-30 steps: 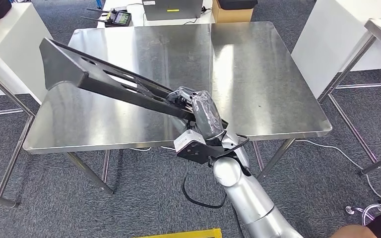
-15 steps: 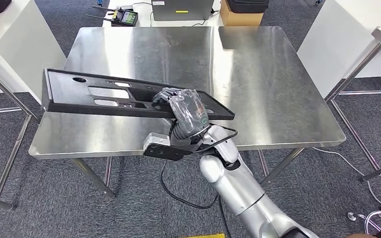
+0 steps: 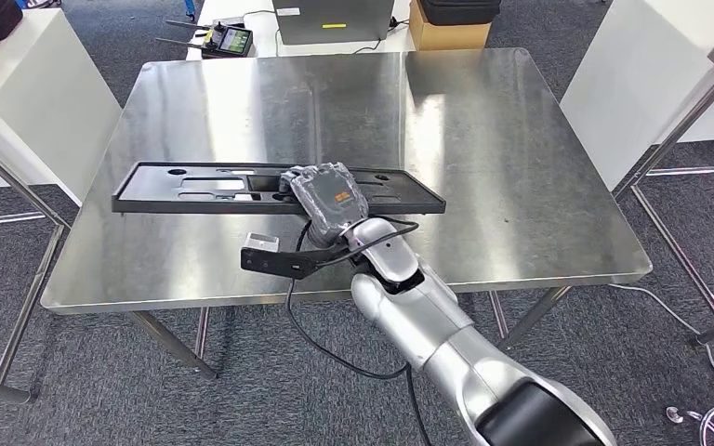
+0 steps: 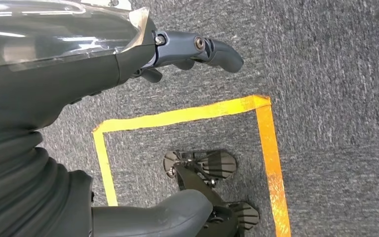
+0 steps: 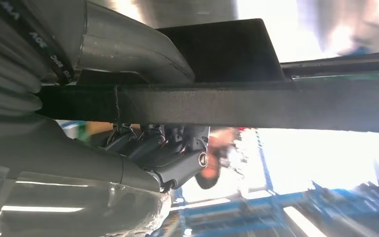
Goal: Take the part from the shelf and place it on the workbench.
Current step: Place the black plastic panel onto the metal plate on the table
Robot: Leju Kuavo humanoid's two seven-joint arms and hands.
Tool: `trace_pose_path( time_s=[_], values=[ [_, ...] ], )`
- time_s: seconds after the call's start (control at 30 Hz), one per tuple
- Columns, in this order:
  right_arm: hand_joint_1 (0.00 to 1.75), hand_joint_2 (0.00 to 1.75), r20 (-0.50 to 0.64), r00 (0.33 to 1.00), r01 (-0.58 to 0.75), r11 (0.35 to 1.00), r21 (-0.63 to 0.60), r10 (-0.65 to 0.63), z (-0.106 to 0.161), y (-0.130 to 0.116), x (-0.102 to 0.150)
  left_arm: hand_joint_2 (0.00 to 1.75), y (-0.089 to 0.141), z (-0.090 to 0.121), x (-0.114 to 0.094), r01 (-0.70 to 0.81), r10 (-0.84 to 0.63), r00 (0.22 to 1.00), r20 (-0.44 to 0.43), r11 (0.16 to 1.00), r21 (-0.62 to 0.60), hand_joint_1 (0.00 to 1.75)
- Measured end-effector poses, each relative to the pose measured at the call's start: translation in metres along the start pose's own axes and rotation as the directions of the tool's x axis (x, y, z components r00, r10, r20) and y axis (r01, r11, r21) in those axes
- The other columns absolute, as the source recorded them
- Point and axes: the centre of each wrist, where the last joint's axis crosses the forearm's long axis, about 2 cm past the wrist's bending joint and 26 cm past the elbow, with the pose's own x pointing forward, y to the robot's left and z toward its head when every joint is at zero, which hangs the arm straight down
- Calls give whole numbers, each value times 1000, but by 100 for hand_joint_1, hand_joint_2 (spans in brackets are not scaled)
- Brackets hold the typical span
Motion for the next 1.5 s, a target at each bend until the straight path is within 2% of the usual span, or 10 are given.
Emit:
trace_pose_path(
  time_s=[0.13, 0.27, 0.4, 0.6, 0.73, 1.07, 1.2, 1.3, 1.43, 1.5],
  values=[
    [175, 175, -85, 988, -116, 987, 107, 125, -6, 7, -18, 175, 1, -1, 1, 7, -7, 1000, -6, 1000, -3, 0],
    [175, 175, -195, 952, -184, 951, 248, 235, -1, 15, -40, 175, 1, 0, 0, 7, -7, 1000, -8, 1000, -5, 0],
    [175, 175, -304, 911, -170, 926, 338, 278, 17, 19, -76, 175, 2, 2, -5, 4, -4, 1000, -9, 1000, -8, 0],
    [175, 175, -436, 859, -108, 929, 355, 267, 46, 18, -123, 175, 2, 3, -7, 12, -12, 1000, -8, 1000, -18, 0],
    [175, 175, -461, 845, -101, 928, 359, 271, 52, 17, -133, 175, 2, 3, -7, 13, -13, 1000, -8, 1000, -18, 0],
    [175, 175, -486, 830, -91, 926, 367, 274, 58, 17, -140, 175, 2, 4, -8, 18, -18, 1000, -6, 1000, -19, 0],
    [0, 0, -503, 821, -81, 926, 368, 271, 61, 18, -142, 175, 2, 4, -8, 26, -26, 1000, -7, 1000, -2, 0],
    [0, 0, -509, 816, -76, 923, 377, 275, 65, 21, -143, 175, 2, 4, -9, 27, -27, 1000, -10, 1000, 12, 0],
    [0, 0, -512, 811, -76, 918, 389, 284, 68, 23, -145, 0, 3, 4, -9, 25, -25, 1000, -8, 999, 22, 0],
    [0, 0, -513, 809, -77, 917, 392, 287, 69, 23, -146, 0, 3, 4, -9, 27, -27, 1000, -8, 999, 26, 0]
  ],
)
